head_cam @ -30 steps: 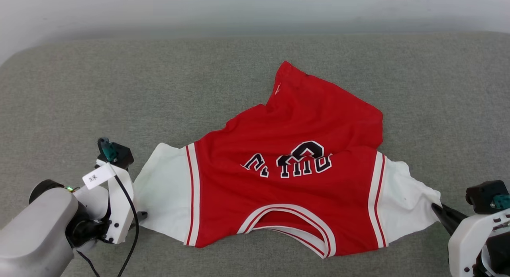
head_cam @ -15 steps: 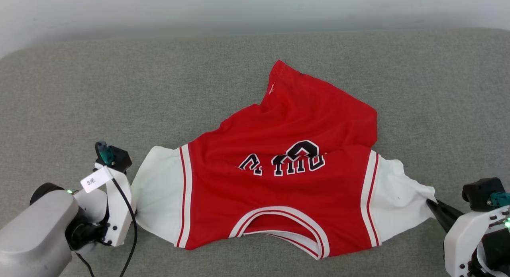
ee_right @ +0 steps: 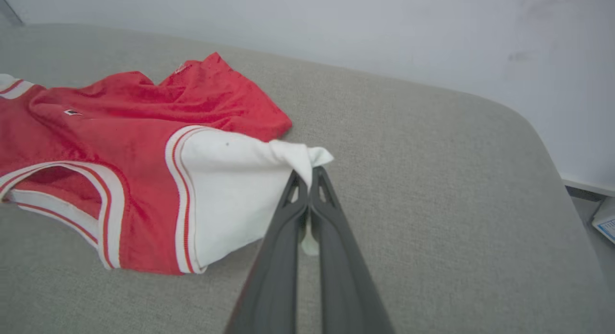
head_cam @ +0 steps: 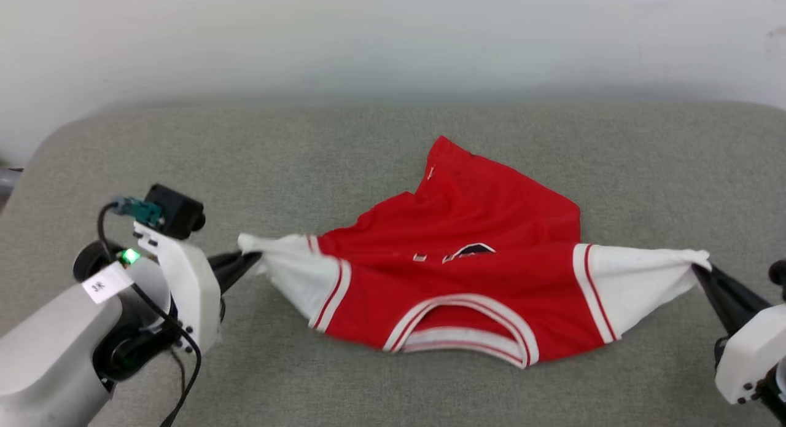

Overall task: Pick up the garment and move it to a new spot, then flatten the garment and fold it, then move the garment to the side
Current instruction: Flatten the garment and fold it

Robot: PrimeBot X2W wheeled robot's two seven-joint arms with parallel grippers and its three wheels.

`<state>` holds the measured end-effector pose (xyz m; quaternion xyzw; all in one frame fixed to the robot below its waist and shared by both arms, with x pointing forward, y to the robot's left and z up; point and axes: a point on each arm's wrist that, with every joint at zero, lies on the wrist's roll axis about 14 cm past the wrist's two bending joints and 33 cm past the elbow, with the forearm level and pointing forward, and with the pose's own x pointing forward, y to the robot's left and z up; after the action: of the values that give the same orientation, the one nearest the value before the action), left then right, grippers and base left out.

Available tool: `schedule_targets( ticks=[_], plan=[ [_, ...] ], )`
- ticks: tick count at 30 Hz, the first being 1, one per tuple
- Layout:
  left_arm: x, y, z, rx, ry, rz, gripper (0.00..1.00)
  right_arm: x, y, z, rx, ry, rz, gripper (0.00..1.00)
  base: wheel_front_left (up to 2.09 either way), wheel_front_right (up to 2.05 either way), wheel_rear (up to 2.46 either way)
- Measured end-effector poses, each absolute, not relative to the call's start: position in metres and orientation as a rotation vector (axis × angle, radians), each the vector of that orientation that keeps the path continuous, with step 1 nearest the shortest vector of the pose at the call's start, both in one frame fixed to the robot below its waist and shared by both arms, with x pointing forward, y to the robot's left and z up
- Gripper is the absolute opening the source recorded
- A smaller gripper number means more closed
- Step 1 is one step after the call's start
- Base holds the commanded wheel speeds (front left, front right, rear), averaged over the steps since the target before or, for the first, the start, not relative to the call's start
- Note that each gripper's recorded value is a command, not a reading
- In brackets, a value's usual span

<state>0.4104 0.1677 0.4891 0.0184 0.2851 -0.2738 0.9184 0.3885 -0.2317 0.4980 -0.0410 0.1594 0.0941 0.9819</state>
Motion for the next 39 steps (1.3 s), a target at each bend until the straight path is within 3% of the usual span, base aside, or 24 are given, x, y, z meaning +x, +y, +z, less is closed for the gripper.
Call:
schedule_targets(
  ticks=[11, 19, 26, 39],
  plan=[
    [0.42, 0.136, 0.662, -0.002, -0.03, -0.671, 0.0, 0.408, -0.24, 0.617, -0.079, -0.038, 0.166, 0.0, 0.0, 0.0, 0.0],
    [0.431, 0.118, 0.743, 0.069, -0.325, -0.68, 0.0, 0.421, -0.242, 0.69, -0.076, -0.252, 0.159, 0.0, 0.0, 0.0, 0.0],
    [0.466, 0.108, 0.78, 0.075, -0.458, -0.643, 0.0, 0.456, -0.239, 0.726, -0.09, -0.345, 0.162, 0.0, 0.0, 0.0, 0.0],
    [0.583, 0.109, 0.802, 0.107, -0.578, -0.537, 0.0, 0.571, -0.228, 0.78, -0.215, -0.466, 0.146, 0.0, 0.0, 0.0, 0.0]
  ],
)
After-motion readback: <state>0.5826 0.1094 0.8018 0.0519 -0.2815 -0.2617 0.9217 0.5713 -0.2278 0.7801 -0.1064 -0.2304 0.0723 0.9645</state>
